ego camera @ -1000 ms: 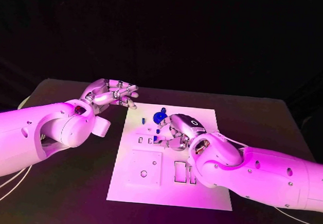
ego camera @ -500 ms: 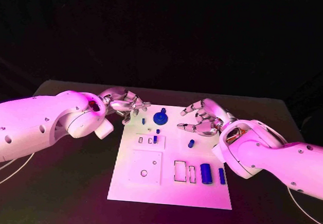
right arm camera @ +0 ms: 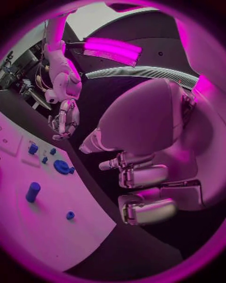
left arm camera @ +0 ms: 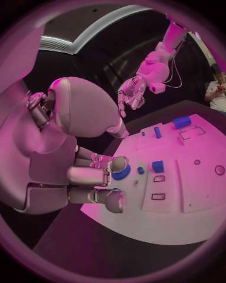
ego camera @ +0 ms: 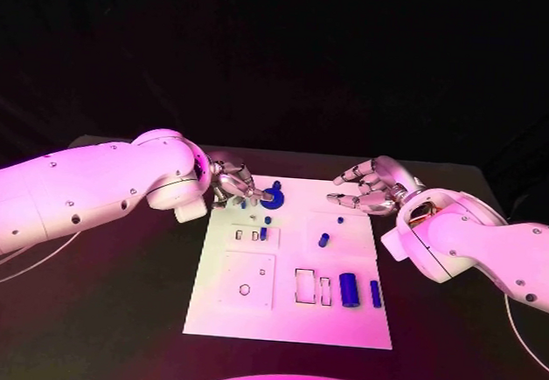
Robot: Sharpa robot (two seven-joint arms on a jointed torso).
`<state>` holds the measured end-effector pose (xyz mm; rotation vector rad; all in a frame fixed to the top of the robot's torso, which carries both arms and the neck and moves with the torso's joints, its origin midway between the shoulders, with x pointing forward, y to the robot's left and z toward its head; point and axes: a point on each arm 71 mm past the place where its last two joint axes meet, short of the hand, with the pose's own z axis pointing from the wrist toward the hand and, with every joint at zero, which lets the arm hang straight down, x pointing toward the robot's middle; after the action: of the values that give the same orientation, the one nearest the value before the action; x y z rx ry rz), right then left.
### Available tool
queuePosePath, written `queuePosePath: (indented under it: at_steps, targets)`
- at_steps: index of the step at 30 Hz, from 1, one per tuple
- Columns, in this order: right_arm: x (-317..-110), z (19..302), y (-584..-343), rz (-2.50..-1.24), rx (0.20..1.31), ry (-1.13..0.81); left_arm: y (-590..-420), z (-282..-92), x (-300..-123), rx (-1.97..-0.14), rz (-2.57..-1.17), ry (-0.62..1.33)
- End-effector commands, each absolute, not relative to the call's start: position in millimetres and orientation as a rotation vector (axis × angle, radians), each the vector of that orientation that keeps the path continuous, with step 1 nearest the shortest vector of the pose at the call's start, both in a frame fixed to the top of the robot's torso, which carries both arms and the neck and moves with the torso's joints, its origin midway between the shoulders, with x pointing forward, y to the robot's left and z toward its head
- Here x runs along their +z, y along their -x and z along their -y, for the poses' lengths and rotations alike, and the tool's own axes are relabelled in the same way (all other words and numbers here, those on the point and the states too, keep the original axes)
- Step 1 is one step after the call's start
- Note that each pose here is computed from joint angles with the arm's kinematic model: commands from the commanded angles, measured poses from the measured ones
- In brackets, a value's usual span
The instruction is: Assemble the parts on the task board
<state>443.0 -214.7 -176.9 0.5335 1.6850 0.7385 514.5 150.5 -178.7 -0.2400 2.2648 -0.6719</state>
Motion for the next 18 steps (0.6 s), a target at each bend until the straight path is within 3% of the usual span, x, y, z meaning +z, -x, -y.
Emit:
queuePosePath:
  at_steps: [1,18]
  targets:
    - [-178.4,214.7,-443.8,-1.712,0.753,-0.555,-514.1,-147.9,-183.6,-0.536,-2.352,0.100]
    - [-176.5,217.7,-447.7,-1.705,0.742,-0.560,-519.7,-122.9,-197.2,-0.453,-2.433,-0.028]
